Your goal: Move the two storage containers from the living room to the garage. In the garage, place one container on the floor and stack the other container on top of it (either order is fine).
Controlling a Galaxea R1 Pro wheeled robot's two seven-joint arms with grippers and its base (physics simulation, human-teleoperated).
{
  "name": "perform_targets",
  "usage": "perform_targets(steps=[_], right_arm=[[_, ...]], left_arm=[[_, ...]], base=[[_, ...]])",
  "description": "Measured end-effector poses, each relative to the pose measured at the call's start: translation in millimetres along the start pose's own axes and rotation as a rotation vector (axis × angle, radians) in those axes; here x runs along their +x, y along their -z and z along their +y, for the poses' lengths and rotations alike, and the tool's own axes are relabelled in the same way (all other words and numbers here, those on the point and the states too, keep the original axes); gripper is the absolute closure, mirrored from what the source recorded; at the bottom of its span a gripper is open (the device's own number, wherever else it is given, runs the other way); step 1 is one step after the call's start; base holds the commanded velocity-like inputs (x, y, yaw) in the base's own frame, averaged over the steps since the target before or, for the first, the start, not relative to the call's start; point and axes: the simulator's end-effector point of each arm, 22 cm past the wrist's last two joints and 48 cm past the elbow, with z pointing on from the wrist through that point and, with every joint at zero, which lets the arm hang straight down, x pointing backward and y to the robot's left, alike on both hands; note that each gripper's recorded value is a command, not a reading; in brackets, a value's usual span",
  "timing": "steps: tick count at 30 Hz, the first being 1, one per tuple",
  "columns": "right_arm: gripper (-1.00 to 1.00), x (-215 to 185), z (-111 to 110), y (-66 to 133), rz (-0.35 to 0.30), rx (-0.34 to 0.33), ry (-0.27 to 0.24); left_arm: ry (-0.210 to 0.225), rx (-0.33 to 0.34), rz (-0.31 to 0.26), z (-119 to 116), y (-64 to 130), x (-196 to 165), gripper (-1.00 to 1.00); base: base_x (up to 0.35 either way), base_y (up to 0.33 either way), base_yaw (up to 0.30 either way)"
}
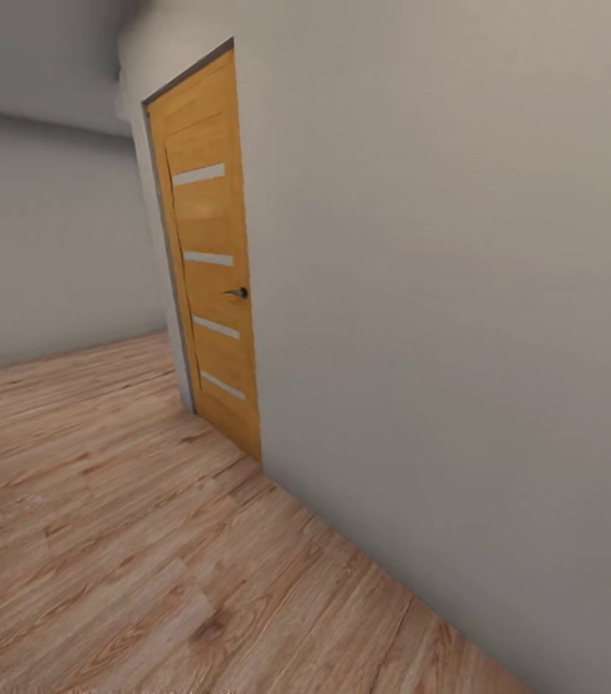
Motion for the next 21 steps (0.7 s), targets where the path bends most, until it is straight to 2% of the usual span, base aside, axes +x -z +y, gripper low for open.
perform_targets(steps=[21], right_arm=[[-1.0,-4.0,-0.9,0.0,-0.01,0.002,0.0]], left_arm=[[0.001,0.0,-0.011,-0.1,0.0,-4.1,-1.0]], base=[[0.0,0.0,0.274]])
